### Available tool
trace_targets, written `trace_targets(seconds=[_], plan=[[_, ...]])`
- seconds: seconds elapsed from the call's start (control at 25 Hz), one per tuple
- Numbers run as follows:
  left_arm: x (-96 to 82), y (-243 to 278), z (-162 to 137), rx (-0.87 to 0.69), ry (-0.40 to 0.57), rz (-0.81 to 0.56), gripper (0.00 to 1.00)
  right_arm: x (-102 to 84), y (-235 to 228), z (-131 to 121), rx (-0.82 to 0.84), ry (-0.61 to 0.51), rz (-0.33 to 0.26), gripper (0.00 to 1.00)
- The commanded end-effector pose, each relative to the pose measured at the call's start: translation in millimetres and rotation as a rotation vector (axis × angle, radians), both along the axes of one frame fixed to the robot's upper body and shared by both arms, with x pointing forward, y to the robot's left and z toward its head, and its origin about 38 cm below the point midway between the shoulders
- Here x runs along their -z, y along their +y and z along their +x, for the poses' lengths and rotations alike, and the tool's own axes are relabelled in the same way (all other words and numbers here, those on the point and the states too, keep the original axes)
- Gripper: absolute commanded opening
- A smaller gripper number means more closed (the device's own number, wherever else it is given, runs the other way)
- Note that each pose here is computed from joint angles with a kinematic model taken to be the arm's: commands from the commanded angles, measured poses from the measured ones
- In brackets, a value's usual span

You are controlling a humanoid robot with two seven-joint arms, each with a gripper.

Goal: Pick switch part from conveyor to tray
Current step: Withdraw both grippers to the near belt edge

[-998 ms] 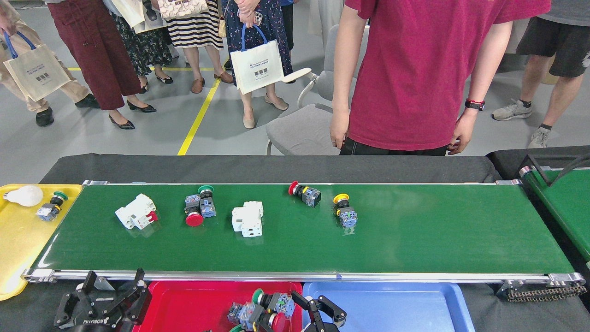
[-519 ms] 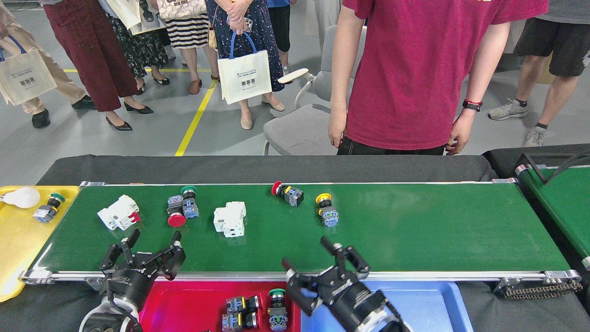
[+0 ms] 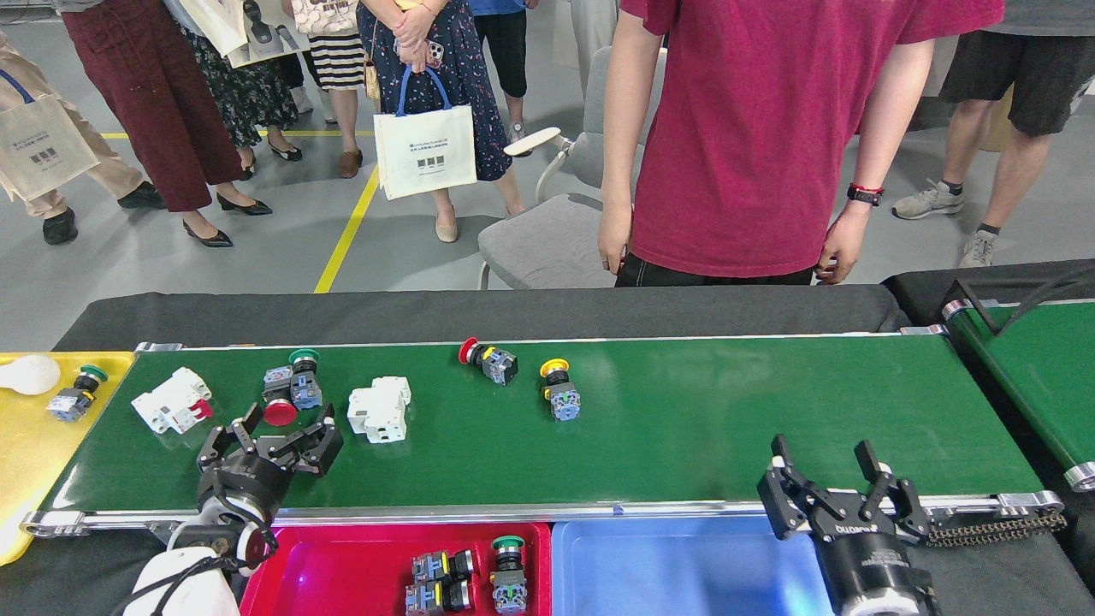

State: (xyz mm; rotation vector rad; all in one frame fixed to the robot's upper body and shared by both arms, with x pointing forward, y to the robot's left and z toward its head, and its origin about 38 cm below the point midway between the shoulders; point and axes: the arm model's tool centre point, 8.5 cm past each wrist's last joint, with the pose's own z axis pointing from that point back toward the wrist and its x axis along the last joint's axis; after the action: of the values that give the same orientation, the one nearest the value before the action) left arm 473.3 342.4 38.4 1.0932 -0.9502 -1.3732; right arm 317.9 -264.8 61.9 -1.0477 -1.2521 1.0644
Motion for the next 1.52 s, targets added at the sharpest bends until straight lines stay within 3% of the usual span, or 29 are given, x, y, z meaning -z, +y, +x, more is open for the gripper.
trace_targets(seconds=[0.0,0.08,0.16,0.2,0.32,0.44,0.56,0.68,0.72,0.76,0.8,0.92,1.04,1.12,1.2,1.24,1.32,1.48], plan=[[-10.0,17,13,-0.05,-0.01,0.02,0.98,-6.4,-1,-4,-0.022,-0.056,-0.001,0.98],[-10.1,22,22,-0.072,0.012,0.01,0.84,-2.0,0,-10,-0.024,-0.044,0.002,0.98],[-5.4,26,26,-0.098,0.035,0.001,0.44,-1.1,-1,-11,-0.018,-0.043,0.005,0.98],[-4.0,29,27,-0.107,0.037,-0.001,0.35,-1.3,0,-11,-0.017,-0.046,0.008,0.98],[-3.6,30,28,-0.111,0.012,0.002,0.33,-0.6,0,-12,-0.017,-0.046,0.008,0.98],[-0.6,30,27,-0.112,0.018,0.0,0.18,1.8,0,-14,-0.015,-0.039,0.008,0.98],[-2.4,29,27,-0.107,-0.001,-0.01,0.1,2.9,0,-15,-0.014,-0.034,0.008,0.98],[-14.6,27,30,-0.076,-0.051,-0.001,0.09,4.9,0,-17,-0.008,-0.027,0.009,0.98],[-32.7,26,34,-0.039,-0.104,0.001,0.09,4.9,0,-17,-0.008,-0.027,0.009,0.98],[-53.2,30,34,0.013,-0.159,0.019,0.09,5.4,0,-18,-0.008,-0.026,0.009,0.98],[-61.2,39,22,0.08,-0.183,0.046,0.09,7.2,-1,-20,-0.008,-0.02,0.009,0.98],[-66.1,19,-35,0.379,-0.214,0.047,0.11,10.8,-1,-24,-0.007,-0.007,0.009,0.98],[-48.9,-24,-122,0.663,-0.178,-0.008,0.16,12.6,-1,-26,-0.006,-0.001,0.009,0.98],[-35.2,-46,-168,0.747,-0.137,-0.029,0.33,12.1,-1,-26,-0.006,-0.003,0.009,0.98],[-21.2,-68,-202,0.753,-0.11,-0.087,0.89,12.1,-1,-26,-0.006,-0.003,0.009,0.98],[-17.8,-76,-206,0.73,-0.114,-0.115,1.0,12.1,-1,-26,-0.006,-0.003,0.008,0.98],[-15.2,-90,-207,0.693,-0.14,-0.172,1.0,12.1,-1,-26,-0.006,-0.003,0.008,0.98],[-21.4,-62,-205,0.611,-0.16,-0.143,1.0,12.1,-1,-26,-0.006,-0.003,0.008,0.98]])
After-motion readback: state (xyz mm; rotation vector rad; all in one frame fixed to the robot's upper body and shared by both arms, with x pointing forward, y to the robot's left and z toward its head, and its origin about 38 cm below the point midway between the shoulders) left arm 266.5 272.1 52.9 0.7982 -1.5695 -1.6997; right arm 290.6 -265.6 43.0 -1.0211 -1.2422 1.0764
